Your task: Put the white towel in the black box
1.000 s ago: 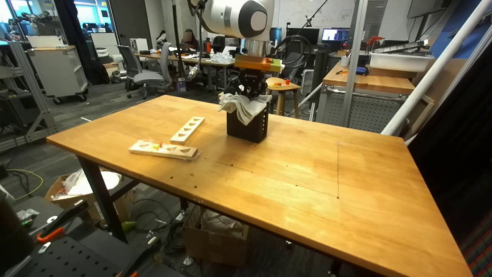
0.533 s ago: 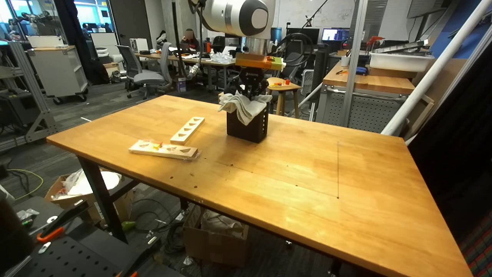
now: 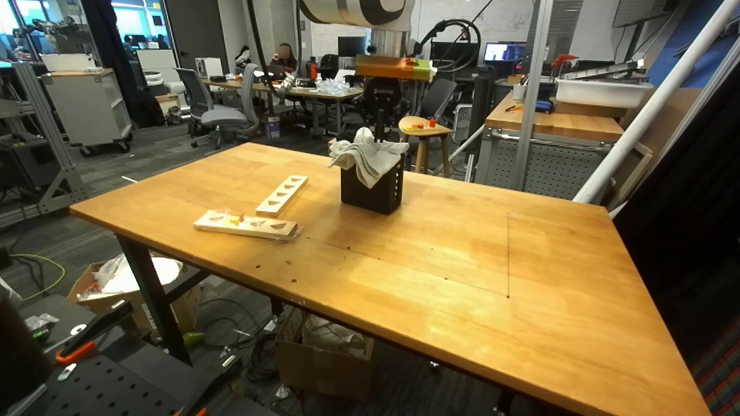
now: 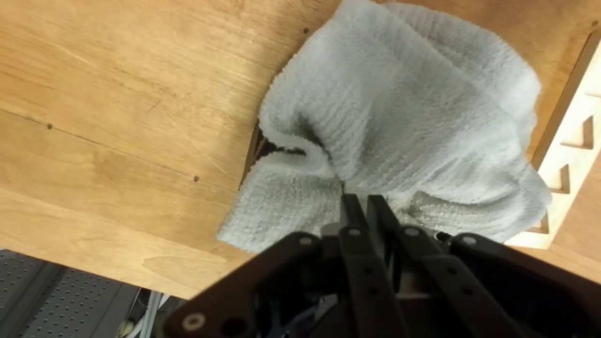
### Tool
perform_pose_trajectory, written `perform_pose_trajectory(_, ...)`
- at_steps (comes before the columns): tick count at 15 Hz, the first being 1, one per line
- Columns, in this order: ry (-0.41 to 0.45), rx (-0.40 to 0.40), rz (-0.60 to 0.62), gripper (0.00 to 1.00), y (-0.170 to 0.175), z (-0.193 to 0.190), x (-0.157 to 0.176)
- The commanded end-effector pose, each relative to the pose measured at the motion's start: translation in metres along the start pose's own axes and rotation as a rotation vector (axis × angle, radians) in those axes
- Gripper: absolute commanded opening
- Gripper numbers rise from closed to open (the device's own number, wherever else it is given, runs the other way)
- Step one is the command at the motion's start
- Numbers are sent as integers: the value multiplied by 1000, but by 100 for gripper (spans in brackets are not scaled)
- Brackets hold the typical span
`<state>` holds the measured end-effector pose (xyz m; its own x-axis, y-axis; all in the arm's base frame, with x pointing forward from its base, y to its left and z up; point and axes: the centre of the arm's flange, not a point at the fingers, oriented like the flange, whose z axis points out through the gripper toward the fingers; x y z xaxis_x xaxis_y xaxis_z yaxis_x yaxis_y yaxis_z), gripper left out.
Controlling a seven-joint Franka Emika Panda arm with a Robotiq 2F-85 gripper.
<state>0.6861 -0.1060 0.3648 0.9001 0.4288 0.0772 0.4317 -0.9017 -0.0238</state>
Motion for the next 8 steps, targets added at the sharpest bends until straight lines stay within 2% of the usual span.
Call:
perform_pose_trajectory(1, -39, -27, 60, 12, -28, -25, -1)
perform_pose_trajectory(6, -111, -117, 281, 11, -59, -41, 16)
perform_pose_trajectory(8, -124, -134, 330, 11, -68, -42, 20)
